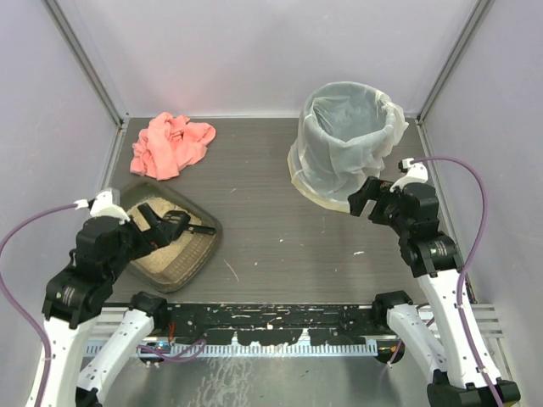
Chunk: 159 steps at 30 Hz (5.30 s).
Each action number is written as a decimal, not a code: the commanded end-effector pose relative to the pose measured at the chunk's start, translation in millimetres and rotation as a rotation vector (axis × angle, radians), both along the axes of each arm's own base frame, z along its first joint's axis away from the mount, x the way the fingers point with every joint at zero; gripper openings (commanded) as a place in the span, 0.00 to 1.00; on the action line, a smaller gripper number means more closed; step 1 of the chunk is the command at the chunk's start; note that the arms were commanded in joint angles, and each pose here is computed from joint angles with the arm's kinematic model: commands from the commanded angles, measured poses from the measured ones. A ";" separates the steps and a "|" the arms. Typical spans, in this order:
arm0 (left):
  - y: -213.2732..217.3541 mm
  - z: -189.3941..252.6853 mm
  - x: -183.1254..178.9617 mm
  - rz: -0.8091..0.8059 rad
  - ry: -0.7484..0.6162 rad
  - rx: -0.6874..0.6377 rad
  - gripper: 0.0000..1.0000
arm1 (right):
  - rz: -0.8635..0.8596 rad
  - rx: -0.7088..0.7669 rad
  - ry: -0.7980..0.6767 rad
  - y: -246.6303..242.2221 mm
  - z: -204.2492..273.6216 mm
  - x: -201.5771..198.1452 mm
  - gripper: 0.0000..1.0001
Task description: Clean the litter box
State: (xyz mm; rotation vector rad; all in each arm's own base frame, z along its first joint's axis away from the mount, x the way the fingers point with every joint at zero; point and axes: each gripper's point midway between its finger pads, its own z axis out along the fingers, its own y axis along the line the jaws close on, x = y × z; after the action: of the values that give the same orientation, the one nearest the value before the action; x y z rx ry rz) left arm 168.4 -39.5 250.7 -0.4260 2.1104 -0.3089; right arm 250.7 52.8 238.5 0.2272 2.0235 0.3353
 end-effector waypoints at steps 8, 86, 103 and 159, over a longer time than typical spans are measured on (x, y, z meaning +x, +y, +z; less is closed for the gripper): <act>7.3 45.3 -23.3 -0.055 -0.302 -0.007 0.98 | 0.253 0.044 -0.007 74.7 -3.1 9.8 1.00; 23.1 3.2 -6.4 0.094 0.017 0.060 0.98 | 0.450 -0.206 0.051 266.0 -130.6 81.1 0.24; 1.2 -9.2 23.6 0.025 0.063 0.030 0.98 | 0.429 -0.253 0.055 164.6 -131.6 34.5 0.43; 7.2 -19.9 36.3 -0.036 0.099 0.167 0.98 | 0.170 -0.479 -0.015 140.8 65.6 236.0 0.53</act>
State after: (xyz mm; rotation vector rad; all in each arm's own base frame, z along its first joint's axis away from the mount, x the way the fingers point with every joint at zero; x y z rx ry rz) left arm 202.9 -37.0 226.6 -0.3212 2.2537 -0.1552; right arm 474.6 193.5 280.0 -0.2434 2.1064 -0.0545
